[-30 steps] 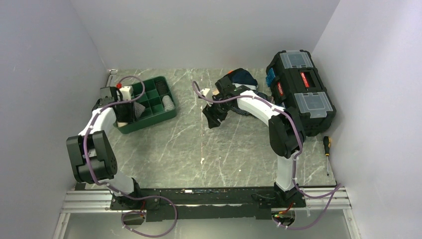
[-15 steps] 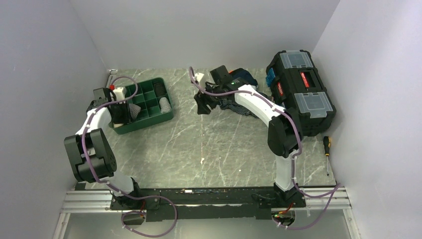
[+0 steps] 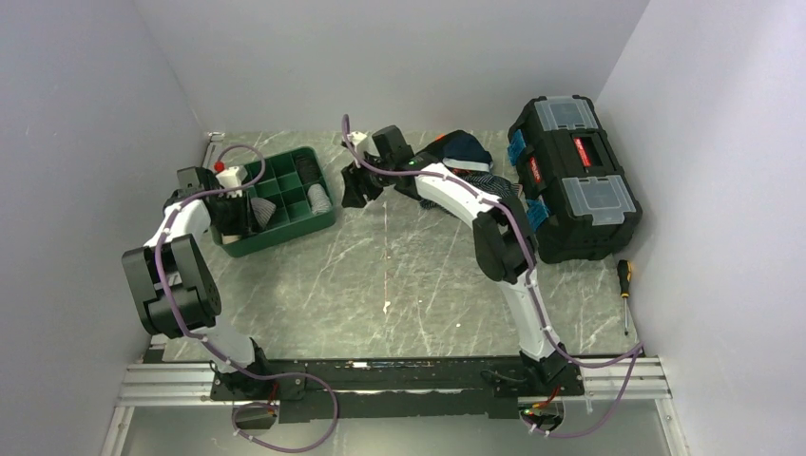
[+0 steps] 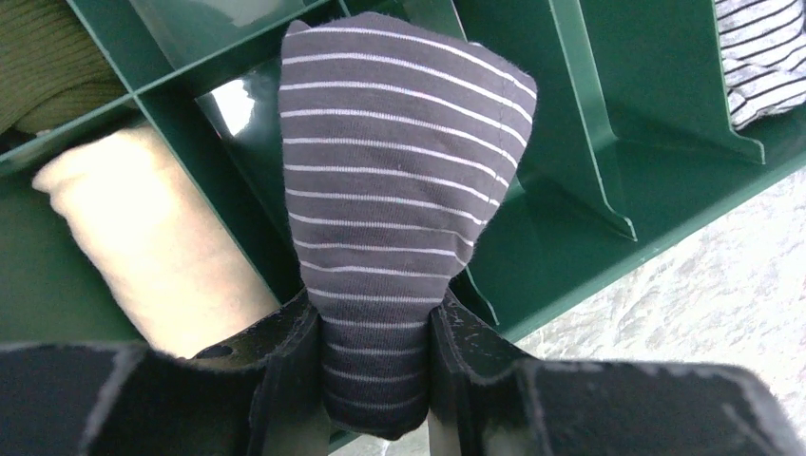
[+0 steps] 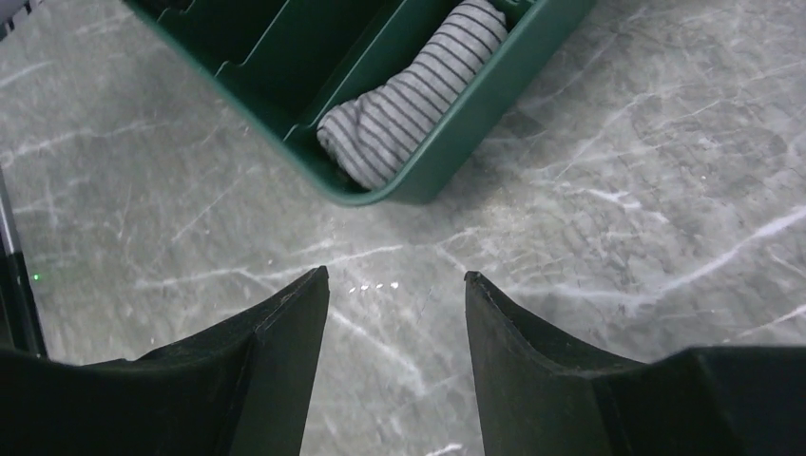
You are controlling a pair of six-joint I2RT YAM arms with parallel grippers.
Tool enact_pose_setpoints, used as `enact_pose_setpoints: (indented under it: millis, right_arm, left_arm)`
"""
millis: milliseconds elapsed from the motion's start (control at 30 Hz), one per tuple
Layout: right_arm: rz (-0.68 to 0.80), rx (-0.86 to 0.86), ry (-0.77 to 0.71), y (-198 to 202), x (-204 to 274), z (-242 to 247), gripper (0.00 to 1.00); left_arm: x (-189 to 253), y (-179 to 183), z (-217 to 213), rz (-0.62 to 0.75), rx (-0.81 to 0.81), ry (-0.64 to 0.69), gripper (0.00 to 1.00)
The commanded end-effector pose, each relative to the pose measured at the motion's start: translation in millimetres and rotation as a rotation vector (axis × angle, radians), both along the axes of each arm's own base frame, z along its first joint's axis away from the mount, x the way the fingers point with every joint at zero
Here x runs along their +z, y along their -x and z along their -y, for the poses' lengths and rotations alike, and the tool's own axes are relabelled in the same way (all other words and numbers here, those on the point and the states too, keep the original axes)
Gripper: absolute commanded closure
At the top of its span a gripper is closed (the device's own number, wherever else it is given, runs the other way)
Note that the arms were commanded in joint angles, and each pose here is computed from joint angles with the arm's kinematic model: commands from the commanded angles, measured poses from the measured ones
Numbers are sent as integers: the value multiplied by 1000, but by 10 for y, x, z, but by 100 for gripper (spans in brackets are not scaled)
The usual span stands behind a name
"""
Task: Roll the underwear
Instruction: Move the storage box to the center of the board.
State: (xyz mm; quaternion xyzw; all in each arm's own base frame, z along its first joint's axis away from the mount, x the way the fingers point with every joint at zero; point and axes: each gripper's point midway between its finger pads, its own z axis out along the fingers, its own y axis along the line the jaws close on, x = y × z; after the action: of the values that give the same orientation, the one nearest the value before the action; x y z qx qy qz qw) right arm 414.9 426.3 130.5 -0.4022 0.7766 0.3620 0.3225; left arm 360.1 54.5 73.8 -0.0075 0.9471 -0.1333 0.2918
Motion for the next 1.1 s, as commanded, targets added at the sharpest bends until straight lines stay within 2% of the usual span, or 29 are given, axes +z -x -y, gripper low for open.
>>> enact_pose_setpoints:
  millis: [0,267,467,733,1000,1067]
  right_arm:
    - [-9,-31,-115,-193,220,-240,43]
    - [-50,-43,-156,-355,113,-431,45]
    - [-96,-48,-168,-380,-74,-545,50]
    - [-171,-32,-144,-220,-330,-559,71]
    - [-241,-36,-131,140,-264,-387,100]
    - [-240,-57,-134,205,-177,-324,100]
  left_arm:
    - [-89,163,237,-49,-129,47,100]
    - [-106,205,256,-44,-148,31,100]
    - [-80,218,252,-35,-160,20,100]
    - [-67,186,254,-40,-189,23,100]
    - [-21,149,319,-29,-211,31,100]
    - [-13,149,360,-22,-217,28,100]
